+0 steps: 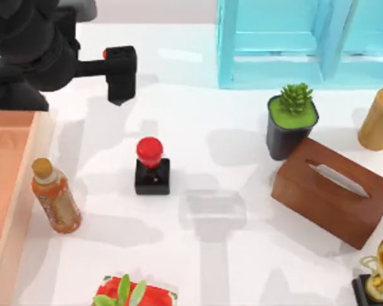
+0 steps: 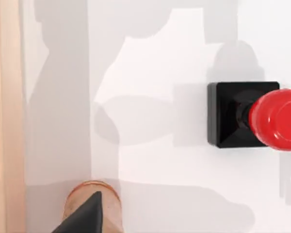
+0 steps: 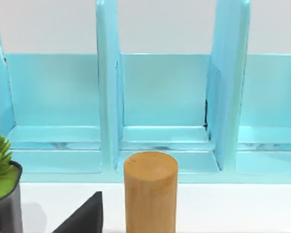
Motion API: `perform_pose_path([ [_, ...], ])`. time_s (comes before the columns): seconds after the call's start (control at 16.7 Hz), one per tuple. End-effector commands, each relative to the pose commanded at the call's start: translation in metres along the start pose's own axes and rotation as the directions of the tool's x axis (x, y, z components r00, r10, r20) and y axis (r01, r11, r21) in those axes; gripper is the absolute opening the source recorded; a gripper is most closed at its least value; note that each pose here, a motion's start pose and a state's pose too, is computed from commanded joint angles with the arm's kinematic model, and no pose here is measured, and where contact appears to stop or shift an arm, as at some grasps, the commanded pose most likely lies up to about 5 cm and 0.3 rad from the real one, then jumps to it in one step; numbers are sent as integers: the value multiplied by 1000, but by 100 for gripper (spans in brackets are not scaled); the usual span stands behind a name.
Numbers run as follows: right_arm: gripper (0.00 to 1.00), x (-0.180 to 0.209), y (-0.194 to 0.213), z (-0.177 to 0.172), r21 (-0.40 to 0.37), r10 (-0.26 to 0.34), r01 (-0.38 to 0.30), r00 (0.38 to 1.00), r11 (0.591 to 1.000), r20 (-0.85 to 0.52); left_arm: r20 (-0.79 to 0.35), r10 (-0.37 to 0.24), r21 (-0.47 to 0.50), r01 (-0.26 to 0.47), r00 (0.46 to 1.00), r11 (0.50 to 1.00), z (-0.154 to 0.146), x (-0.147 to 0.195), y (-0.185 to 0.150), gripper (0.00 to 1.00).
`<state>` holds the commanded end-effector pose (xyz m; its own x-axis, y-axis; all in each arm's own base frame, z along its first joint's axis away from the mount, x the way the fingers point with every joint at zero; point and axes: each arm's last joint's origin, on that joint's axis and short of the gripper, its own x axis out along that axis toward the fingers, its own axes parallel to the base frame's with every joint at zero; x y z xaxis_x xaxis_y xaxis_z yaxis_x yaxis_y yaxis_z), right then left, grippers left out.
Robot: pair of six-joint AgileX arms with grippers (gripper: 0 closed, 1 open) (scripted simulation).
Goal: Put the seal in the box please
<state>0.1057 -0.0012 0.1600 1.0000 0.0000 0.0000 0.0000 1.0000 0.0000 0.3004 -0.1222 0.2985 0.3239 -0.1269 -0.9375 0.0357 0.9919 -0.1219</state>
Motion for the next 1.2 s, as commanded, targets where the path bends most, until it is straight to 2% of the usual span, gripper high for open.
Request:
perform_pose_path([
  [0.24,100,0,0,0,0,0,0,1000,1000,0,-193,64,7,-64,979,998,33,43,-42,100],
  [0.48,100,0,0,0,0,0,0,1000,1000,0,-306,115,22,-114,945,993,43,71,-72,100],
  [1.02,100,0,0,0,0,0,0,1000,1000,0,-325,122,21,-121,938,992,46,80,-79,100],
  [1.2,100,0,0,0,0,0,0,1000,1000,0,-329,124,26,-122,936,992,41,99,-78,100],
])
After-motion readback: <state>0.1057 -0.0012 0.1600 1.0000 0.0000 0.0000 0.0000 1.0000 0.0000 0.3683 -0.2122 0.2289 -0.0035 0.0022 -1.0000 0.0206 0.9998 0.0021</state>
